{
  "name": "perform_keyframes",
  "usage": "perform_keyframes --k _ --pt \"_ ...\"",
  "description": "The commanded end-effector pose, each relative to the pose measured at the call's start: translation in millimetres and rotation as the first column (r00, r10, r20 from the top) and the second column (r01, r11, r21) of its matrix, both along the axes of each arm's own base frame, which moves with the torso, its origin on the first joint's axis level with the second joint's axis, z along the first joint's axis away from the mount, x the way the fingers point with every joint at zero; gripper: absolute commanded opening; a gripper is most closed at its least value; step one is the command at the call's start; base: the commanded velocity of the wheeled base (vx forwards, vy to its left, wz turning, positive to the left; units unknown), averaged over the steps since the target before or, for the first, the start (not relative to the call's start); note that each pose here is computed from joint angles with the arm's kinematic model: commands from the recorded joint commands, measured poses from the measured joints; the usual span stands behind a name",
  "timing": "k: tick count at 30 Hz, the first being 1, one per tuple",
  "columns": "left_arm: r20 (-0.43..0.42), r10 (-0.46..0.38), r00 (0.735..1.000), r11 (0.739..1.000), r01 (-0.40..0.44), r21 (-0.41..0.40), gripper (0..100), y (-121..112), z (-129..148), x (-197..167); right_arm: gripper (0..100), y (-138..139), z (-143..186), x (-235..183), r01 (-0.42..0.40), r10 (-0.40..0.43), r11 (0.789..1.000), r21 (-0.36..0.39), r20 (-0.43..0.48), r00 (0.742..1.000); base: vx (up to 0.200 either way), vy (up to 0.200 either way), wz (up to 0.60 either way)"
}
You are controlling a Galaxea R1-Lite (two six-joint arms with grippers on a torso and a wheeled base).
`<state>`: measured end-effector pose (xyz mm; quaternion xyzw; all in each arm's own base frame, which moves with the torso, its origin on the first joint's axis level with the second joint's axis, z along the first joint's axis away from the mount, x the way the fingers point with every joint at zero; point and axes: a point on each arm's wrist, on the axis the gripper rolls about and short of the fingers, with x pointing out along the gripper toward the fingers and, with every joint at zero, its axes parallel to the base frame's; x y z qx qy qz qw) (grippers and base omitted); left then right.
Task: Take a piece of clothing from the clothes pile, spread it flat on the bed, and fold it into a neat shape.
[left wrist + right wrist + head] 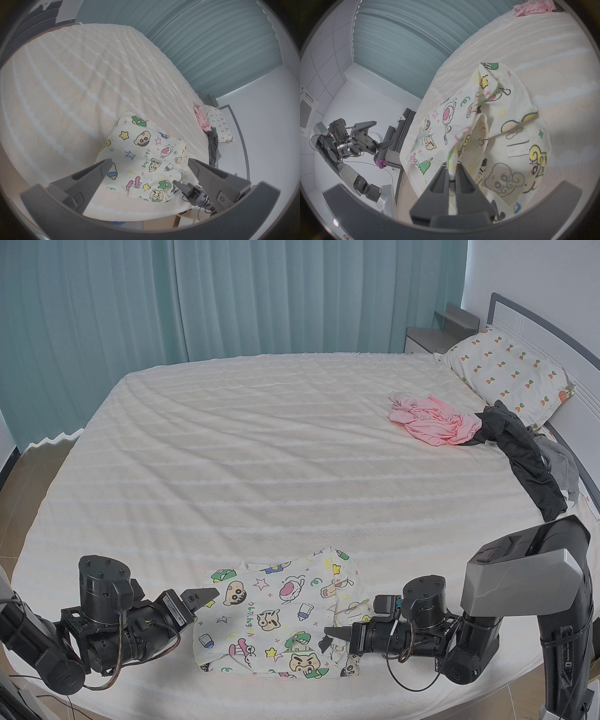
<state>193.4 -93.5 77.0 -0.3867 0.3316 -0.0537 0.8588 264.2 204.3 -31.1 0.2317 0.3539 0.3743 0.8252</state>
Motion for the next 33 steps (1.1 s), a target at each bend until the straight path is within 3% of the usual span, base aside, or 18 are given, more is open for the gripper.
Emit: perform_keyframes --k 1,10,33 --pt "-0.004 0.001 1.0 1.0 -0.001 0.002 100 0 -1 0 0 -4 3 -3 0.004 -0.004 1.0 0.001 0.004 1.0 0.0 0.0 0.0" --pt "-0.013 0.0 1.0 1.0 0.0 0.006 100 0 -3 -1 0 -22 15 -19 0.017 -0.017 1.0 0.006 0.015 1.0 0.0 0.0 0.0" --pt "-0.019 0.0 1.0 1.0 0.0 0.01 100 1 -4 -3 0 -52 9 -16 0.049 -0.053 0.991 -0.128 -0.023 0.998 0.0 0.0 0.0"
